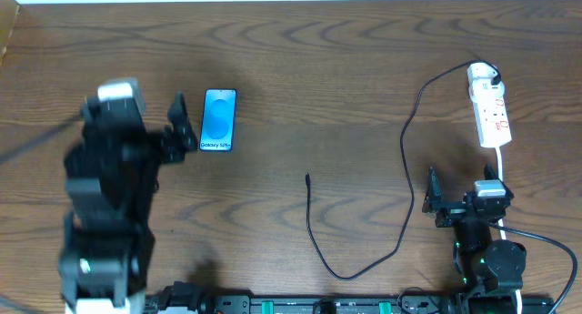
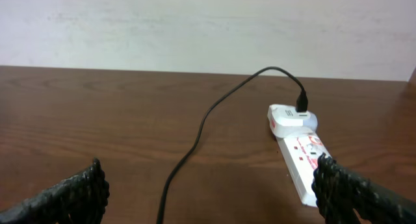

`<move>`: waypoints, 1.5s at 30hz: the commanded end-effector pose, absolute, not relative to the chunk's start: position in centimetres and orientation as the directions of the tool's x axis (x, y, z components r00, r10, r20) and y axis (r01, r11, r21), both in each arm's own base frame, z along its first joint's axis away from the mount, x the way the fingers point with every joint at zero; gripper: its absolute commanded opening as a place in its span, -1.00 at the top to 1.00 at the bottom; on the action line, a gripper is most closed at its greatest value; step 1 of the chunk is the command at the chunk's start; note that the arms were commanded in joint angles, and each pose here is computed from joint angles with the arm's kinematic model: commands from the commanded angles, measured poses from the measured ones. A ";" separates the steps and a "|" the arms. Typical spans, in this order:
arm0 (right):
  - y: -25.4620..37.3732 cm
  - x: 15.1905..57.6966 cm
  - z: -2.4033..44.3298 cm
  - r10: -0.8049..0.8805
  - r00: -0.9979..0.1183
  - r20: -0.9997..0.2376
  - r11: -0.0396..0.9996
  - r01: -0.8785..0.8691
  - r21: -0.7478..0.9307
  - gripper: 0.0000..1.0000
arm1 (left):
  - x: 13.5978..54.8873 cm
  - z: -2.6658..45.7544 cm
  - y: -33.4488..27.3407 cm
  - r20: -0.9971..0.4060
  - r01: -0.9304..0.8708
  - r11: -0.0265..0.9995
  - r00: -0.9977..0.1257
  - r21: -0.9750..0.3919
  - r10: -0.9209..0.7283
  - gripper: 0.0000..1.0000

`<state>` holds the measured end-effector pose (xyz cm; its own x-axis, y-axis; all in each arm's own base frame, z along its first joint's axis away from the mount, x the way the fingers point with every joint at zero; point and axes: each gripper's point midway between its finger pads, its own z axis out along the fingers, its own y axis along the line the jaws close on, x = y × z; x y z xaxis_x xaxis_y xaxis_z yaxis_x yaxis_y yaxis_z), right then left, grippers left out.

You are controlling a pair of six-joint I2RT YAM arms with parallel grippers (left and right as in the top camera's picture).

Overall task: Plug charger to phone and switch on socket
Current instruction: 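Move the left gripper forward and down over the blue phone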

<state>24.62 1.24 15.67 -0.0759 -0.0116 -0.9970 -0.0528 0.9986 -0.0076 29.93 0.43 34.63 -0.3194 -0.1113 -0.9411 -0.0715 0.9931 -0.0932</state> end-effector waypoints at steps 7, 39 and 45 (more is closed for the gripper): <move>1.4 24.6 15.6 -0.005 -0.075 -0.997 0.998 -0.056 -0.001 -0.99 | 35.1 32.3 0.2 -0.719 -0.088 0.995 -0.688 -0.049 -0.096 -0.83; 1.4 24.6 15.6 -0.005 -0.075 -0.997 0.998 -0.056 -0.001 -0.98 | 39.3 8.9 -0.8 -0.056 -0.102 0.994 -0.993 -0.027 -0.104 -0.96; 1.4 24.6 15.6 -0.005 -0.075 -0.997 0.998 -0.056 -0.001 -0.98 | 39.8 9.0 -1.5 -0.069 -0.099 0.993 -0.992 -0.067 -0.103 -0.96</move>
